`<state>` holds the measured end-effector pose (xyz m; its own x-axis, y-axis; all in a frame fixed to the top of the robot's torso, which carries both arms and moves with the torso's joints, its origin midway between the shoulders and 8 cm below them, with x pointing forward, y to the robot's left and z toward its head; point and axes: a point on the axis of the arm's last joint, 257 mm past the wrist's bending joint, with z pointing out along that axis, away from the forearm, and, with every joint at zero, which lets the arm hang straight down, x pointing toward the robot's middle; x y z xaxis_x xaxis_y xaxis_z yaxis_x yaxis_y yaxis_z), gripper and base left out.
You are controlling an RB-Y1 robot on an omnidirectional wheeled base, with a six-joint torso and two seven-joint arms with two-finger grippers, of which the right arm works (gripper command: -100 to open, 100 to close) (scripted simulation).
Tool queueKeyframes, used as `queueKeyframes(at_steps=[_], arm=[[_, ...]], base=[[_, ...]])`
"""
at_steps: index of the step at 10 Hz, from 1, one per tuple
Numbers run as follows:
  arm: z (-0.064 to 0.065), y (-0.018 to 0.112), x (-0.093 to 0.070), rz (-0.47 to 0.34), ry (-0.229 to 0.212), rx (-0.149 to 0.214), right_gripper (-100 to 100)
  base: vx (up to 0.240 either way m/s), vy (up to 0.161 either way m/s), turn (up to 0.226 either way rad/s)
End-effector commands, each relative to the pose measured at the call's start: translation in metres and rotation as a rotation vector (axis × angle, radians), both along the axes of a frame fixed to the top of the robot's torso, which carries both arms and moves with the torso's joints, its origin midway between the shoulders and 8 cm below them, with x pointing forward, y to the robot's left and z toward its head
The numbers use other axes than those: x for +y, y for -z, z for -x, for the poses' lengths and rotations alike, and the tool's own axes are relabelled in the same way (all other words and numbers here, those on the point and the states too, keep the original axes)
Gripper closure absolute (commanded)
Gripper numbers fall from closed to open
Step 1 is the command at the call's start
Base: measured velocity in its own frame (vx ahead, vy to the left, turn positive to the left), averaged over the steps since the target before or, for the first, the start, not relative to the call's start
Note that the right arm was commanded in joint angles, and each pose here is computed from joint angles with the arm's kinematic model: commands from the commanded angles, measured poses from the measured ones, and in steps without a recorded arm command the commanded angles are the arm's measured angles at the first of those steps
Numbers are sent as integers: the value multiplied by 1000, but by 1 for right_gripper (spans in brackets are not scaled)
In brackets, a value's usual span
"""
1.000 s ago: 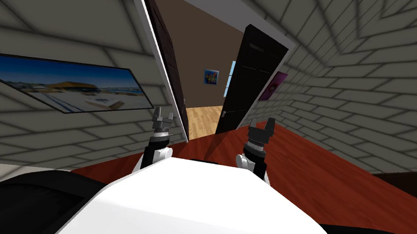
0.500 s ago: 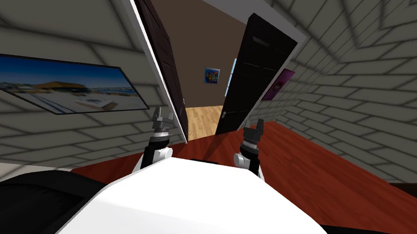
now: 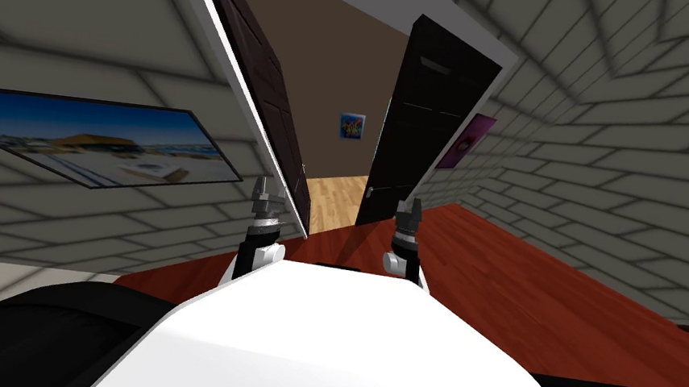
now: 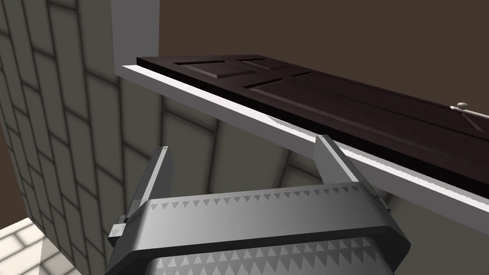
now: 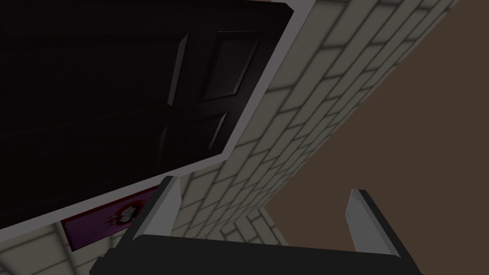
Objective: Push the door open
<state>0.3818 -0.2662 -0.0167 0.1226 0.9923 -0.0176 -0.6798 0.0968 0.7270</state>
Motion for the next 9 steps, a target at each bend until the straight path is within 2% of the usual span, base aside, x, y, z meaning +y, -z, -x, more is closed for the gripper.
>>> queueKeyframes(at_steps=[1,5,6,9], arm=[[-6,11,2,-1,-5,17,-100],[-29,47,11,-8,-35,85,-100],[-30,53,11,-9,-34,97,-100],[-46,82,19,-13,-56,152,-100]], base=[[69,-57,24],[78,-73,64],[62,-71,22],[73,-80,71]])
